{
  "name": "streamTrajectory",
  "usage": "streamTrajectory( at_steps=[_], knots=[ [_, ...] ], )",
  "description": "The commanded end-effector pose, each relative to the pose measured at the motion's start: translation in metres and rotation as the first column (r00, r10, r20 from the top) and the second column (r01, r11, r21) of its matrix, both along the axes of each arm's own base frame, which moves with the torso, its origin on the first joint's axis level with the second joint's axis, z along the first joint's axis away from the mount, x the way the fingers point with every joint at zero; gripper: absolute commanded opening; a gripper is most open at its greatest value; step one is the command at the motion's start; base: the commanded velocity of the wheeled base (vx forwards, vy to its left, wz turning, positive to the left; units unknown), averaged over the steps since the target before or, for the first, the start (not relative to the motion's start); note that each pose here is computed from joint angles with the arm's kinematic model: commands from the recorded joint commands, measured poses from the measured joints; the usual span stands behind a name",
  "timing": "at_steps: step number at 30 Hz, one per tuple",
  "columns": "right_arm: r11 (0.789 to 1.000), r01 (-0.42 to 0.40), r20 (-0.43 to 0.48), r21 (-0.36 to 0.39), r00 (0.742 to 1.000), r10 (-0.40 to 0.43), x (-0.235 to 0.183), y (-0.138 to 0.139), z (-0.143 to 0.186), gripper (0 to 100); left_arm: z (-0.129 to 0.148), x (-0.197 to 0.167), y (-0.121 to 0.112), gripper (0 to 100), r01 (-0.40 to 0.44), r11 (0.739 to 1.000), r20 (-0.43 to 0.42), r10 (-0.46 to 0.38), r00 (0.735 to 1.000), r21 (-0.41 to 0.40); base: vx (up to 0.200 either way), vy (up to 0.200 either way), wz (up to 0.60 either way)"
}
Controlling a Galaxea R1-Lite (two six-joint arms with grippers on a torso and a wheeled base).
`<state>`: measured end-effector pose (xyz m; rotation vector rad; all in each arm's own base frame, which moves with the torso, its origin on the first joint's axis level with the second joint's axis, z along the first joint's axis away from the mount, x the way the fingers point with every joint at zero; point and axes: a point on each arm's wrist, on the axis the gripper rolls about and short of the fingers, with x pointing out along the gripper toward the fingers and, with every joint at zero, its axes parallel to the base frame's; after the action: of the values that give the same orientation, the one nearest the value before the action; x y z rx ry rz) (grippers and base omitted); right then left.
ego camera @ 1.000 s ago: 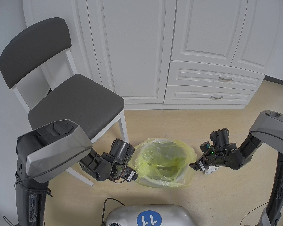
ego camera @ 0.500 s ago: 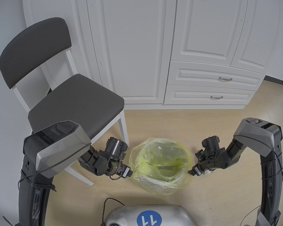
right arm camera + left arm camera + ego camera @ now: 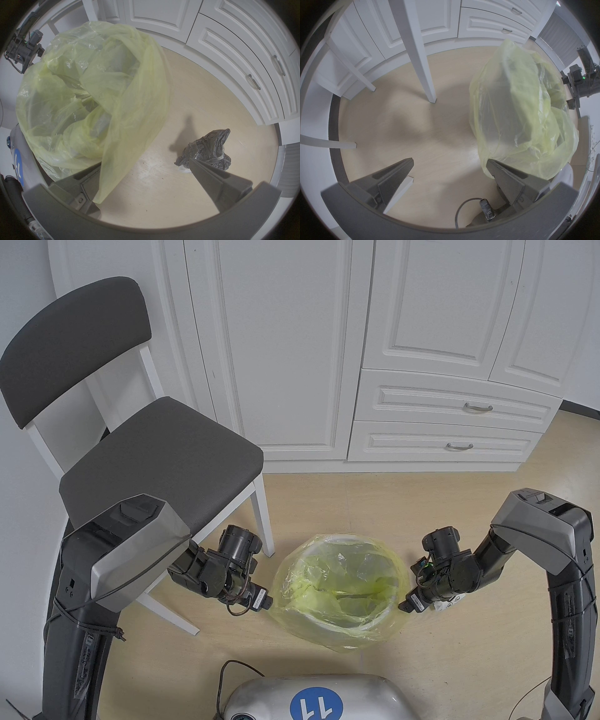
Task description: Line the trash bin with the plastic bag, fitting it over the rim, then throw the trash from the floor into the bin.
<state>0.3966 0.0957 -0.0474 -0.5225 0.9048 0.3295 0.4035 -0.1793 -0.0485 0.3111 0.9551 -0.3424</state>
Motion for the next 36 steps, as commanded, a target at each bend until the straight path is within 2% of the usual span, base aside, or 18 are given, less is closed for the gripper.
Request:
streamTrajectory(
  at_steps=[1,5,10,15,21,27,33,36],
  knots=[
    [1.0,-0.004,-0.001,0.005,1.0,0.004,-0.009,-0.005,0.012,100,0.015,-0.011,0.007,100,-0.021,1.0,-0.005,0.021,1.0,-0.01,0.0,0.0,0.0],
    [1.0,0.012,0.024,0.017,1.0,-0.012,-0.014,-0.016,0.03,100,0.028,-0.025,0.013,100,-0.021,1.0,-0.008,0.021,1.0,-0.006,0.0,0.0,0.0],
    [0.996,0.015,0.045,0.083,0.999,-0.019,-0.032,-0.036,0.061,100,0.046,-0.033,0.017,100,-0.022,0.999,0.055,0.023,0.998,-0.033,0.0,0.0,0.0],
    [0.994,0.044,0.056,0.101,0.997,-0.049,-0.048,-0.051,0.078,100,0.059,-0.051,0.015,100,0.004,0.999,0.09,0.001,0.996,-0.053,0.0,0.0,0.0],
    [0.991,0.061,0.08,0.122,0.994,-0.071,-0.055,-0.056,0.077,100,0.071,-0.067,0.017,100,0.022,0.996,0.143,-0.01,0.99,-0.084,0.0,0.0,0.0],
    [0.989,0.064,0.098,0.135,0.992,-0.078,-0.055,-0.054,0.072,100,0.074,-0.076,0.022,100,0.024,0.996,0.153,-0.01,0.988,-0.09,0.0,0.0,0.0],
    [0.988,0.075,0.078,0.133,0.993,-0.086,-0.05,-0.056,0.063,100,0.083,-0.085,0.023,100,0.036,0.991,0.197,-0.009,0.98,-0.13,0.0,0.0,0.0],
    [0.988,0.079,0.087,0.136,0.992,-0.092,-0.047,-0.057,0.064,100,0.093,-0.086,0.02,100,0.068,0.983,0.228,-0.028,0.973,-0.169,0.0,0.0,0.0]
  ],
)
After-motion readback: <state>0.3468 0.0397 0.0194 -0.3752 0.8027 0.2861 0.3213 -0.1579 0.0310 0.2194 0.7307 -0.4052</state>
